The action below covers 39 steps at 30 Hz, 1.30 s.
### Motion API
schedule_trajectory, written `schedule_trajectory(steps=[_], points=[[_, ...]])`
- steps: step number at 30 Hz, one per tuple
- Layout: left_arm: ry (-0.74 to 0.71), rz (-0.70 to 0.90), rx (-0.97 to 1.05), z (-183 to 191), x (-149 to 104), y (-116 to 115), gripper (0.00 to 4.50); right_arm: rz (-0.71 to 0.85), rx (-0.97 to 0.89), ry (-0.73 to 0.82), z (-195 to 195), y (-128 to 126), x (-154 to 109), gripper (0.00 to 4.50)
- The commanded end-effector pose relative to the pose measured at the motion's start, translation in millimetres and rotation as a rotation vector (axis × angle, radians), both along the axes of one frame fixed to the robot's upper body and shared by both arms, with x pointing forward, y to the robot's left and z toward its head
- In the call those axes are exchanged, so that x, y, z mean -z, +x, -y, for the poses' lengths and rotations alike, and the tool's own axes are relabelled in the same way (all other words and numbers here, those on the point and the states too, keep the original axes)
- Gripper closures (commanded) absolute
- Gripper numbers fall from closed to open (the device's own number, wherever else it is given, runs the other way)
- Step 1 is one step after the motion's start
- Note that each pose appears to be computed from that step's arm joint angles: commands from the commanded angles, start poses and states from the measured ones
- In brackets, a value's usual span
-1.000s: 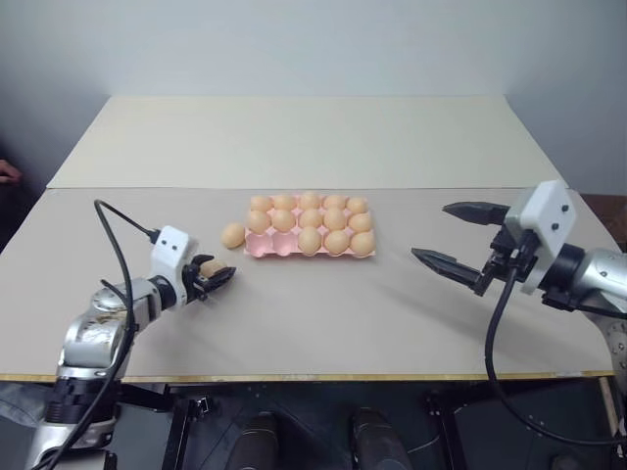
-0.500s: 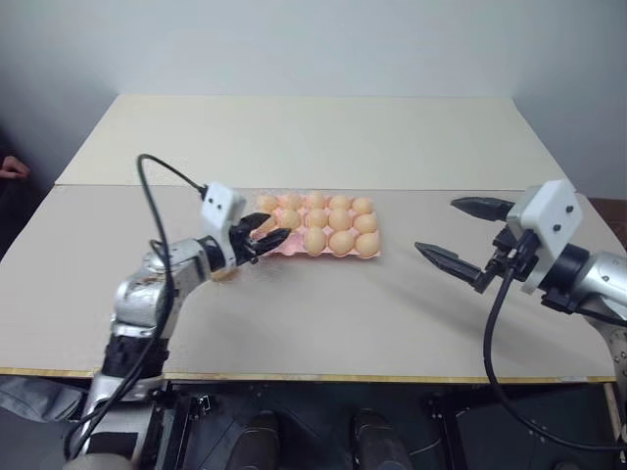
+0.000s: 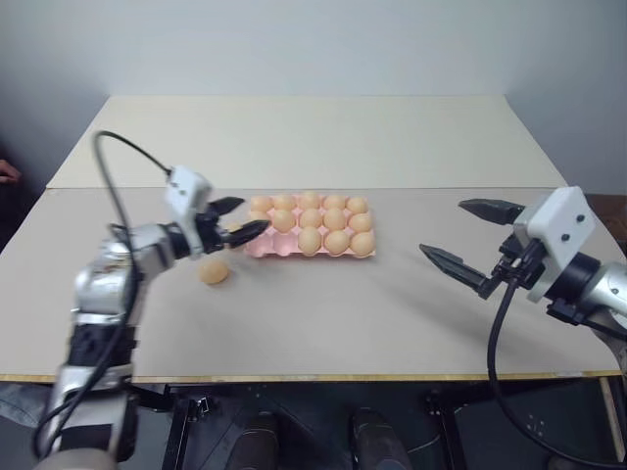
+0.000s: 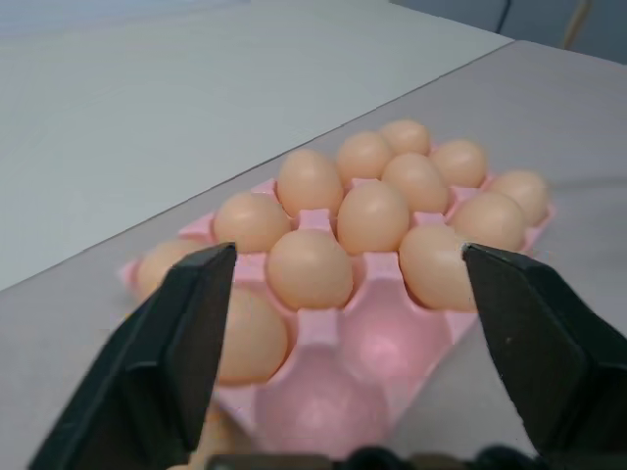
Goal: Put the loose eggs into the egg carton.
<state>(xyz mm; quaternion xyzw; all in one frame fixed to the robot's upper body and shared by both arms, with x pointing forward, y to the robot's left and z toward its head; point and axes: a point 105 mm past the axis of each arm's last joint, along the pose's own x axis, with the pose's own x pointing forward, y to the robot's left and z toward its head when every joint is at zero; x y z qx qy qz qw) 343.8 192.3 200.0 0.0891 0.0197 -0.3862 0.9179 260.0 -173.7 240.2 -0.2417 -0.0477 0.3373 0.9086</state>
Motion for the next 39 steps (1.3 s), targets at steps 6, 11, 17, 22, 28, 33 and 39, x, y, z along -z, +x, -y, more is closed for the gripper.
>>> schedule_trajectory(steps=[6, 11, 17, 22, 28, 33, 39], points=[[0.090, -0.019, 0.080, -17, 12, -25, 0.02, 0.035, -0.052, -0.003, -7, 2, -9, 0.00], [0.135, -0.070, 0.074, -26, 36, -18, 0.02, 0.036, -0.059, -0.007, -8, 3, -10, 0.00], [0.163, -0.102, 0.089, -32, 53, -13, 0.02, 0.041, -0.050, -0.011, -9, 0, -8, 0.00], [0.217, -0.117, 0.077, -35, 63, -9, 0.02, 0.046, -0.040, -0.003, -9, -2, -8, 0.00], [0.222, -0.136, 0.051, -34, 74, -6, 0.02, 0.051, -0.036, 0.004, -9, -2, -8, 0.00], [0.196, -0.169, 0.033, -30, 81, -3, 0.20, 0.052, -0.038, 0.005, -10, -1, -8, 0.00], [0.228, -0.179, -0.006, -36, 86, -2, 1.77, 0.054, -0.031, 0.009, -8, 1, -9, 0.00]])
